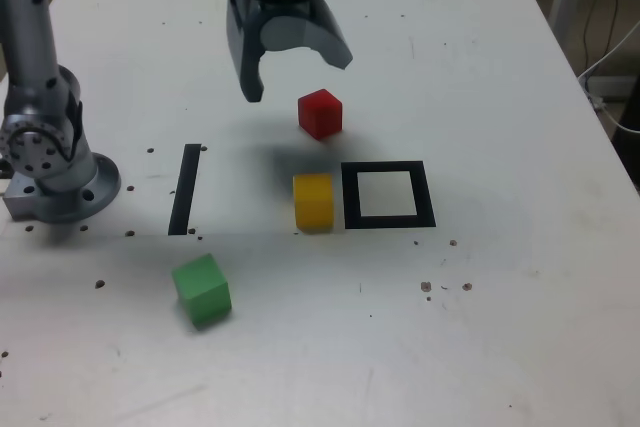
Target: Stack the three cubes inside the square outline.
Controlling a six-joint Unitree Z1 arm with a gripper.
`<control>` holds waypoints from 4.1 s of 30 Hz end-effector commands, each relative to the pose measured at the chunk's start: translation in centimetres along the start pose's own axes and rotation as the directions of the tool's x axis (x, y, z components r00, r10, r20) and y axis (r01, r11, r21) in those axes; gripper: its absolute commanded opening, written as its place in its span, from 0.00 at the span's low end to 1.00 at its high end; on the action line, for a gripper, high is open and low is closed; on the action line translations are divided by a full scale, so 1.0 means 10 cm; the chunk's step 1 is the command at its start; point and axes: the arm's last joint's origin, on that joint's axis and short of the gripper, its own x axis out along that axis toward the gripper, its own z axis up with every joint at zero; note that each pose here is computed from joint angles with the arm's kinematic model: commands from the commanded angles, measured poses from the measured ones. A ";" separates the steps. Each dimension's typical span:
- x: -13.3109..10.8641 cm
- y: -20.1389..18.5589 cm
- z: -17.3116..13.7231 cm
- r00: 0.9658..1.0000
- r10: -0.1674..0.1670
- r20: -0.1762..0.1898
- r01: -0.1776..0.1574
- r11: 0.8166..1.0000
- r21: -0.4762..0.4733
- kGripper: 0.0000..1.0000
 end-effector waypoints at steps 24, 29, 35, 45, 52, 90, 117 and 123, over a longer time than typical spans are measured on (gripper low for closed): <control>0.47 0.30 0.74 0.980 -0.151 -0.130 0.150 0.988 -0.016 0.94; 0.60 0.40 0.87 0.966 -0.210 -0.148 0.213 0.977 0.005 0.90; 0.75 0.50 0.96 0.950 -0.256 -0.178 0.263 0.965 0.013 0.78; 0.78 0.54 0.96 0.950 -0.252 -0.186 0.259 0.966 0.013 0.35; 0.76 0.52 0.95 0.951 -0.247 -0.186 0.255 0.967 0.021 0.27; 0.21 -0.82 0.96 0.979 -0.178 -0.101 0.200 0.938 0.283 0.27; 0.35 -1.04 1.14 0.985 -0.133 -0.110 0.163 0.928 0.335 0.27; 0.38 -1.02 1.15 0.985 -0.128 -0.113 0.159 0.930 0.333 0.27</control>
